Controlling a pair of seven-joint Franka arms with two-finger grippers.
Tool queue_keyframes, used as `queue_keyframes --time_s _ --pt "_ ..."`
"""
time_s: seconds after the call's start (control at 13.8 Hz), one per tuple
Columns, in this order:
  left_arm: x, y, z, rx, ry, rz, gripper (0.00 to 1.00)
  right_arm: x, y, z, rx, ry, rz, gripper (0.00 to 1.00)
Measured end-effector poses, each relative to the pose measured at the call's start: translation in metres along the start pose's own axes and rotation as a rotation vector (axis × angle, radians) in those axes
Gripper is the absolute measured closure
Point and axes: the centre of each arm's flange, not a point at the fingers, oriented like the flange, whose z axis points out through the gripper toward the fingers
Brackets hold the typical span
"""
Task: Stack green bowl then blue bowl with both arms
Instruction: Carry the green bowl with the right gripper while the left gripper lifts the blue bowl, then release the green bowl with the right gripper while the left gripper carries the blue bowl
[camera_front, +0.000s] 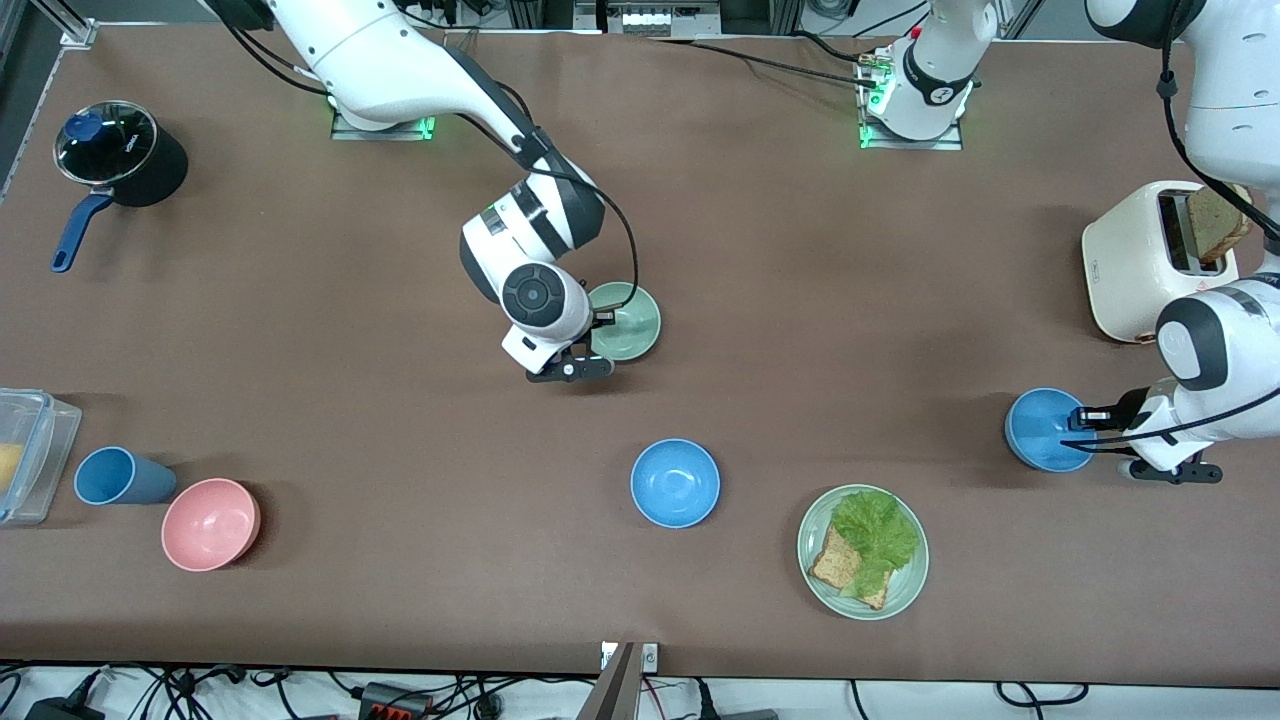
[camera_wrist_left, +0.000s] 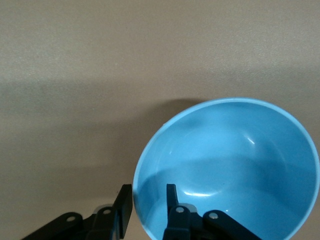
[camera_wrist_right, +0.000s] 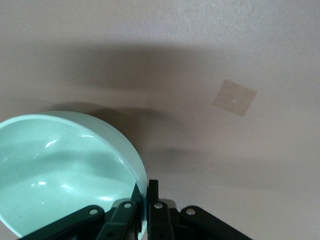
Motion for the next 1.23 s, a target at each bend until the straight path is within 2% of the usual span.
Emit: queue_keyframes --time_s 0.07,0.14,0.22,0.36,0.51,0.65,0.79,0.87,1.08,1.23 --pt "0.000 0.000 0.000 0.000 0.000 0.000 0.74 0.001 0.000 0.001 0.002 -0.002 0.004 0.90" --pt "0.000 0.000 0.000 0.000 -0.001 0.002 0.84 0.002 -0.001 -0.002 0.011 0.000 0.014 0.90" --pt "0.001 0.002 -0.001 -0.003 0.000 0.006 0.95 0.004 -0.003 -0.011 0.024 0.013 0.027 0.84" --pt "0.002 0.007 -0.005 -0.009 -0.010 0.019 0.95 0.008 -0.010 -0.057 0.045 0.050 0.038 0.65" --pt "0.001 0.023 -0.003 -0.034 -0.050 0.043 0.96 0.005 -0.005 -0.134 0.057 0.089 0.046 0.45" --pt "0.002 0.047 -0.014 -0.060 -0.089 0.077 0.96 0.002 0.026 -0.219 0.070 0.143 0.083 0.25" --pt "0.002 0.080 -0.047 -0.086 -0.109 0.125 0.96 0.002 0.075 -0.283 0.087 0.197 0.149 0.04" --pt "0.001 0.102 -0.068 -0.097 -0.114 0.144 0.96 0.004 0.100 -0.303 0.095 0.217 0.184 0.00" --pt "-0.008 0.198 -0.113 -0.125 -0.155 0.137 0.96 0.013 0.175 -0.336 0.117 0.250 0.289 0.00" --pt "-0.013 0.262 -0.123 -0.136 -0.169 0.138 0.96 0.014 0.218 -0.349 0.102 0.262 0.334 0.00"
